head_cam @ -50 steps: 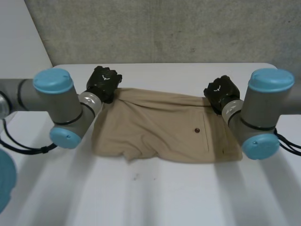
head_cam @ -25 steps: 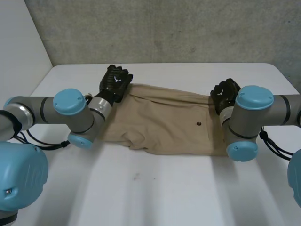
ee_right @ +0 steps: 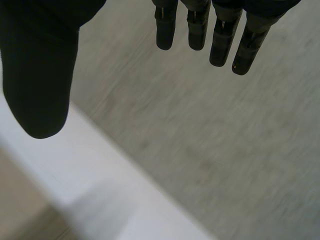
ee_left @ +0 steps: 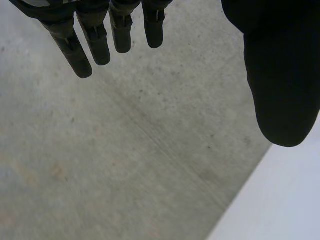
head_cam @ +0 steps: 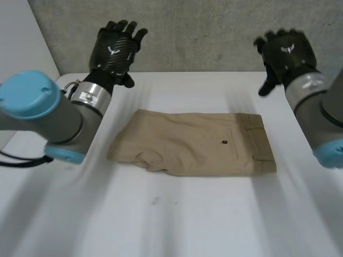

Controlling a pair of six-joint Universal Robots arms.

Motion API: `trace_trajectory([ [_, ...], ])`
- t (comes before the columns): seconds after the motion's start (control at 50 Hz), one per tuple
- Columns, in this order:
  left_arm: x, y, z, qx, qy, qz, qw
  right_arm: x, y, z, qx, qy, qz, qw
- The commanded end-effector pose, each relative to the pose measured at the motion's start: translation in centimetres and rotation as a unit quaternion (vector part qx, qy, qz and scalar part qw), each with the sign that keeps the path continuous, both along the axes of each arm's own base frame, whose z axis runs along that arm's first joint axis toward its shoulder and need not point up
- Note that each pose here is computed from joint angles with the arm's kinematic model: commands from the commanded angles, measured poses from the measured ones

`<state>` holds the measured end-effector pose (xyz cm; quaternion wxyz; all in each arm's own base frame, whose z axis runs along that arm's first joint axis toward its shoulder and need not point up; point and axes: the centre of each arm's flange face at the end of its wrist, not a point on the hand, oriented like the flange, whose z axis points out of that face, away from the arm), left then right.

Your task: Fold the shorts.

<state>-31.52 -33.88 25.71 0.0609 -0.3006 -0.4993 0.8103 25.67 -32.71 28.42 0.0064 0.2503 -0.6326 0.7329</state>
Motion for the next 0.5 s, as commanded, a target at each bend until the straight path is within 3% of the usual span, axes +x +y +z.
trace_trajectory([
  [0.02,2.6,5.1,-0.8,0.124,0.014,-0.004,0.992,-2.0,4.1,-4.3,0.135,0.05,-0.003,0.99],
  [0.22,4.6,10.3,-2.7,0.21,0.019,-0.011,0.977,-4.0,6.4,-9.5,0.205,0.062,0.004,0.977],
  [0.5,4.3,14.2,-4.9,0.248,-0.005,-0.035,0.968,-4.9,4.1,-15.4,0.219,0.061,-0.005,0.974],
])
